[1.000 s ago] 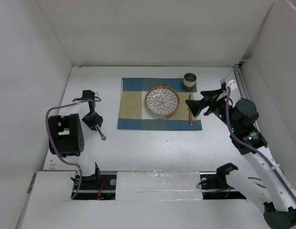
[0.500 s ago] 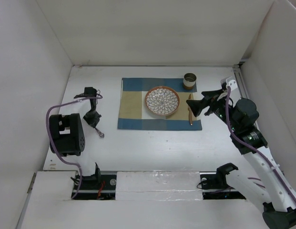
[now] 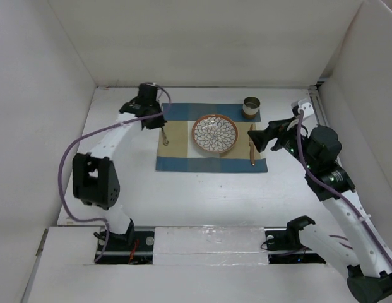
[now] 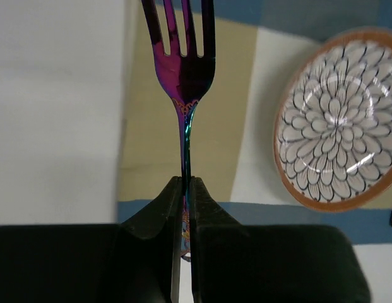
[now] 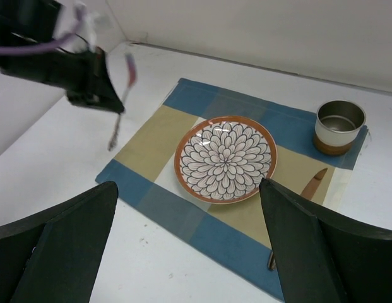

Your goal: Set the dinner table for one person

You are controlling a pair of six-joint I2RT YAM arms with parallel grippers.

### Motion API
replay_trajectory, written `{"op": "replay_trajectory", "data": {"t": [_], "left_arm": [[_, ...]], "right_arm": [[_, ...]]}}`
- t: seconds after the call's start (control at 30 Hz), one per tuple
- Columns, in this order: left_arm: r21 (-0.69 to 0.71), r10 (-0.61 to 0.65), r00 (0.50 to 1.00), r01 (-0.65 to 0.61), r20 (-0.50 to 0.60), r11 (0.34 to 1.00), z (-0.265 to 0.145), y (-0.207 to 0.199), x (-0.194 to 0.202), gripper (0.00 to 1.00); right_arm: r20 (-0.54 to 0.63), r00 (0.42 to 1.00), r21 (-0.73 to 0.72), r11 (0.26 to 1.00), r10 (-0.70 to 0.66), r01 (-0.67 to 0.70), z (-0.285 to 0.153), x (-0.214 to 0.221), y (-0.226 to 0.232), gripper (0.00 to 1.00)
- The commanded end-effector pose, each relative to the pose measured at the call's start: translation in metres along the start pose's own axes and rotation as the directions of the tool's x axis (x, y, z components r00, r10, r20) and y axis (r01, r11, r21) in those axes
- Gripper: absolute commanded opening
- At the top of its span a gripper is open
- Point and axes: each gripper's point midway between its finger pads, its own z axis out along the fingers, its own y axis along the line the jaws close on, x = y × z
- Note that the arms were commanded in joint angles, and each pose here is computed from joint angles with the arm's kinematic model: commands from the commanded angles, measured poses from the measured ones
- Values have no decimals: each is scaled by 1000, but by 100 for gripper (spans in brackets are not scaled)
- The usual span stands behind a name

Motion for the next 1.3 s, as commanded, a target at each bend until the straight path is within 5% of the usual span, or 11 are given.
{"op": "replay_trajectory", "data": {"t": [0.0, 0.47, 1.27], "left_arm": [[-9, 67, 984, -70, -163, 998, 36, -15, 46, 0], [-34, 93, 945, -109, -312, 993, 90, -25, 71, 0], [-59, 148, 932, -177, -332, 983, 88, -23, 74, 0]], "right_arm": [[52, 998, 21, 1000, -24, 23, -10, -25, 0, 100], [10, 999, 74, 997, -31, 31, -8, -14, -11, 100], [-8, 999, 86, 995, -46, 46, -4, -10, -15, 100]]}}
